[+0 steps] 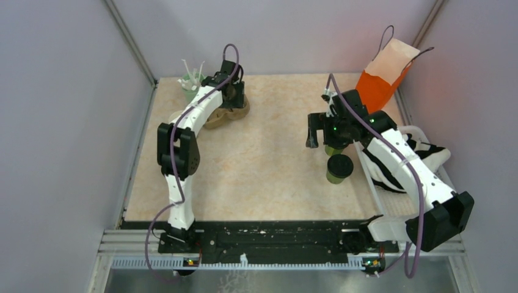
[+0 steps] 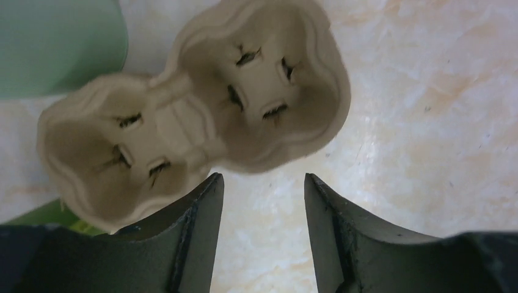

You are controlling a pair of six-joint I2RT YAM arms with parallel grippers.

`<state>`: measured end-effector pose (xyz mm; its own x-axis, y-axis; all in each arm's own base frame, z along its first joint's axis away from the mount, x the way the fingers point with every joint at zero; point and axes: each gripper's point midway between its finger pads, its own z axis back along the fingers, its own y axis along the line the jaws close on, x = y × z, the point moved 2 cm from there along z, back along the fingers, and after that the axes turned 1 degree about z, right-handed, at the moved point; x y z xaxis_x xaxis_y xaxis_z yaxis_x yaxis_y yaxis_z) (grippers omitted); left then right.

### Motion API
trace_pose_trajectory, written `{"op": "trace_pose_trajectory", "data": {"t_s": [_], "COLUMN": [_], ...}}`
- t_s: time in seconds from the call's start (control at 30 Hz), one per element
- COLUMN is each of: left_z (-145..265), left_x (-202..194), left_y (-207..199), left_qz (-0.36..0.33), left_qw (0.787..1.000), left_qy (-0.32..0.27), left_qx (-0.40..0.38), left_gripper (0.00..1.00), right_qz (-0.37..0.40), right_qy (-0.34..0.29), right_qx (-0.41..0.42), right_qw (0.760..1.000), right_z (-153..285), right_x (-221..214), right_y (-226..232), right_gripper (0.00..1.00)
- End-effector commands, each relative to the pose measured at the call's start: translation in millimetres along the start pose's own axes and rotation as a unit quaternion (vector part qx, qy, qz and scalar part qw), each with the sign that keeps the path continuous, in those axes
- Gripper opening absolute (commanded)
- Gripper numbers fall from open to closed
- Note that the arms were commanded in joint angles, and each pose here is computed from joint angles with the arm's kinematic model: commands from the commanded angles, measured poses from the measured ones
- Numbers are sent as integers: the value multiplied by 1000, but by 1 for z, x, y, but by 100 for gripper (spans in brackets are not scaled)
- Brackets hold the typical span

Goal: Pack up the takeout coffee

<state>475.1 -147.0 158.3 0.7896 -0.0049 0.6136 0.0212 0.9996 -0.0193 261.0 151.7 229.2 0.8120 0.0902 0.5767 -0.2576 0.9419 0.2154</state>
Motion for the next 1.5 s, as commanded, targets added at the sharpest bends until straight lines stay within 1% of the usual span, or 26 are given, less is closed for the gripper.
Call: {"op": "trace_pose_trajectory", "data": {"t_s": [0.0,0.03,0.1,0.13,0.33,0.4,0.5,0.67,0.73,0.8,0.9,0.97,1.07,1.17,1.33,1.47], "left_z": [-7,-10,-19,-24,-46,-49,-55,-59,-59,-57,-53,-52,-50,-51,-49,-46], "left_x": [48,53,59,60,50,49,44,40,41,41,43,43,45,46,46,48], "left_y": [-23,-28,-35,-37,-41,-43,-44,-46,-46,-47,-47,-47,-48,-48,-48,-47], "left_qz": [-1,0,3,3,10,12,14,16,17,16,17,18,20,21,21,20], "left_qw": [997,996,995,995,996,996,996,996,996,996,995,995,995,995,995,995], "left_qy": [-60,-65,-65,-62,-40,-38,-30,-25,-25,-26,-28,-28,-30,-32,-32,-34], "left_qx": [-52,-64,-75,-78,-78,-81,-84,-85,-86,-89,-91,-91,-95,-95,-94,-94], "left_gripper": [58,59,65,66,62,59,53,41,38,38,46,46,41,33,30,22], "right_qz": [24,28,36,39,49,51,51,51,51,50,51,51,53,53,54,55], "right_qy": [-29,-27,-25,-24,-25,-25,-25,-27,-26,-24,-24,-24,-23,-22,-20,-18], "right_qx": [29,24,20,21,18,20,22,23,26,26,28,28,29,30,32,34], "right_qw": [999,999,999,999,998,998,998,998,998,998,998,998,998,998,998,998], "right_z": [9,7,6,5,4,4,5,6,6,6,5,5,4,4,3,2], "right_x": [16,17,21,21,20,20,18,14,13,13,12,12,12,11,10,10], "right_y": [8,7,6,6,4,4,4,4,4,4,5,5,5,5,5,6], "right_gripper": [97,97,97,96,96,96,96,97,96,96,96,96,97,96,96,96]}}
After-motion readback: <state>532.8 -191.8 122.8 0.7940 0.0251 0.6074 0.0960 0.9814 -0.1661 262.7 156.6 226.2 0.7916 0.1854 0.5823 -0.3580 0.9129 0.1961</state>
